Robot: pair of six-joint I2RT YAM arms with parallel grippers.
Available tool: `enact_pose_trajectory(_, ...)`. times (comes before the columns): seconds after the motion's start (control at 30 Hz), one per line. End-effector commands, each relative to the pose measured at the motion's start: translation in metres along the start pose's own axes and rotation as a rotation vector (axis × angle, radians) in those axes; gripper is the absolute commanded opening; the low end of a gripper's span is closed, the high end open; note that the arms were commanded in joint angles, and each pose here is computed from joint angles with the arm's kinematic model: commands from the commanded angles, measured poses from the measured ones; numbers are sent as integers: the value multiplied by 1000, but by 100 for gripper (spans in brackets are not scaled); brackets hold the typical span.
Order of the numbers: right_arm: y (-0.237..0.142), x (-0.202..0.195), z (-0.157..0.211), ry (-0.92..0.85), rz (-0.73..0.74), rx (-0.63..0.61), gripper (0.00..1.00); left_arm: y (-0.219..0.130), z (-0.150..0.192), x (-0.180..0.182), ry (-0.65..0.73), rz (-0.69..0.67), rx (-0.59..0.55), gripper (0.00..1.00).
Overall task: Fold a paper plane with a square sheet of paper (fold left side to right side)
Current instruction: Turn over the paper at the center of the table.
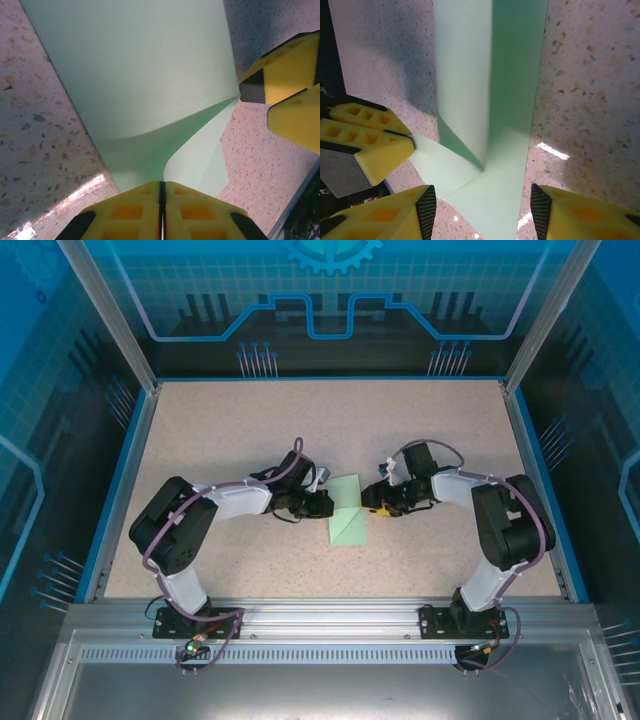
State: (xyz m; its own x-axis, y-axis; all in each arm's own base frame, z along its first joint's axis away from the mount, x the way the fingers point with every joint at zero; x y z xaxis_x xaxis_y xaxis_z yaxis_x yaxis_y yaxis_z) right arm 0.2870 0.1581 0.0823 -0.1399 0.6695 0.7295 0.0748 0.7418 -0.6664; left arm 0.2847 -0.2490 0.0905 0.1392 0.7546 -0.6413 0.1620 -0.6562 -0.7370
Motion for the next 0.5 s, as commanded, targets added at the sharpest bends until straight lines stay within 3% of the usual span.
enact_pose_trajectory(0.0,6,11,-5,-23,-54,18,56,-10,2,0,27,-12,-21,10)
enact_pose_trajectory(0.23,19,24,-16,-58,-80,44,53,-10,2,0,24,-10,-25,10)
enact_pose_trajectory(0.47,32,33,-18,-66,-113,83,36,-15,2,0,18,-29,-51,16)
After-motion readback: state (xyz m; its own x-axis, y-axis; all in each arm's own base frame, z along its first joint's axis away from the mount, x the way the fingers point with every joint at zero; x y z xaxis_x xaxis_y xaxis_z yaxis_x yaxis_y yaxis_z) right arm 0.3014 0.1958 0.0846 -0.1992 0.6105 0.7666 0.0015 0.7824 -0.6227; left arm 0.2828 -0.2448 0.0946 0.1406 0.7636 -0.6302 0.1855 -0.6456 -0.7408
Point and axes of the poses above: each hand's point on the last joint's axis, 136 mm out from that joint toward the fingers, its own y axis out along the fingers, its own x axis along the line the jaws close on, z = x × y, the point moved 6 cm from there along -y, back along the fingers, and after that the axes turned 4 degrees about -y, right-handed, at the moved point
